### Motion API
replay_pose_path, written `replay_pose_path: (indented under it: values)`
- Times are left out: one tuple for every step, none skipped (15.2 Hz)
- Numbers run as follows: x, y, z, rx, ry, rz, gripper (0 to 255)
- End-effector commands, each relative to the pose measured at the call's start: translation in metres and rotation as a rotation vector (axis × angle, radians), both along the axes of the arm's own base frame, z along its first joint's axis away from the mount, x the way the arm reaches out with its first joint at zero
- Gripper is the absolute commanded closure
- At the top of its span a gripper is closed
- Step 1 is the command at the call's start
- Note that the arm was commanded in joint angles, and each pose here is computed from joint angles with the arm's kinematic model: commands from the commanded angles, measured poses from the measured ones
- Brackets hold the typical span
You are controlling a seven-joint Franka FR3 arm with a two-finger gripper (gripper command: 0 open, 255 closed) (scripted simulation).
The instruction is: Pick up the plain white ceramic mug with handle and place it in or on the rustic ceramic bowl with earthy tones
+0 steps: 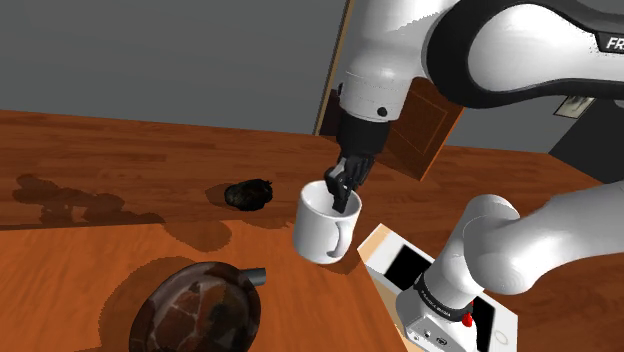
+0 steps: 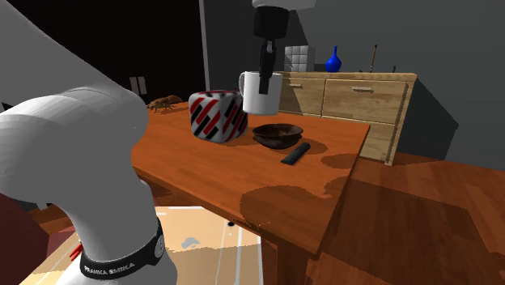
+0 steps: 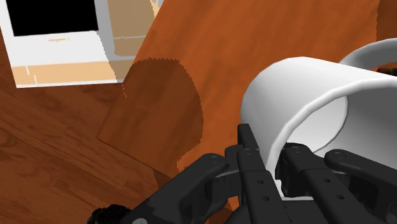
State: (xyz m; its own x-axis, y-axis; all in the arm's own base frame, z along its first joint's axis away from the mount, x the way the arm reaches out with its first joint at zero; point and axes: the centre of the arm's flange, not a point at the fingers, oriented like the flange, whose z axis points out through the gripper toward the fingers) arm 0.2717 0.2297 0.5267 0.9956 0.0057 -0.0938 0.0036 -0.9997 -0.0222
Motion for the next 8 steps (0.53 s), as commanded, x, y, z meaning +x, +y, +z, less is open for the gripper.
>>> replay_pose_path:
  values:
    - [0.009, 0.025, 0.002, 0.002, 0.0, -0.001, 255]
    - [0.013, 0.038, 0.003, 0.002, 0.0, -0.001, 255]
    - [0.017, 0.05, 0.004, 0.002, 0.0, -0.001, 255]
    - [0.021, 0.063, 0.005, 0.002, 0.0, -0.001, 255]
    - [0.025, 0.076, 0.006, 0.002, 0.0, -0.001, 255]
    - [0.029, 0.088, 0.008, 0.002, 0.0, -0.001, 255]
    - [0.033, 0.101, 0.009, 0.002, 0.0, -0.001, 255]
    - [0.036, 0.113, 0.01, 0.002, 0.0, -0.001, 255]
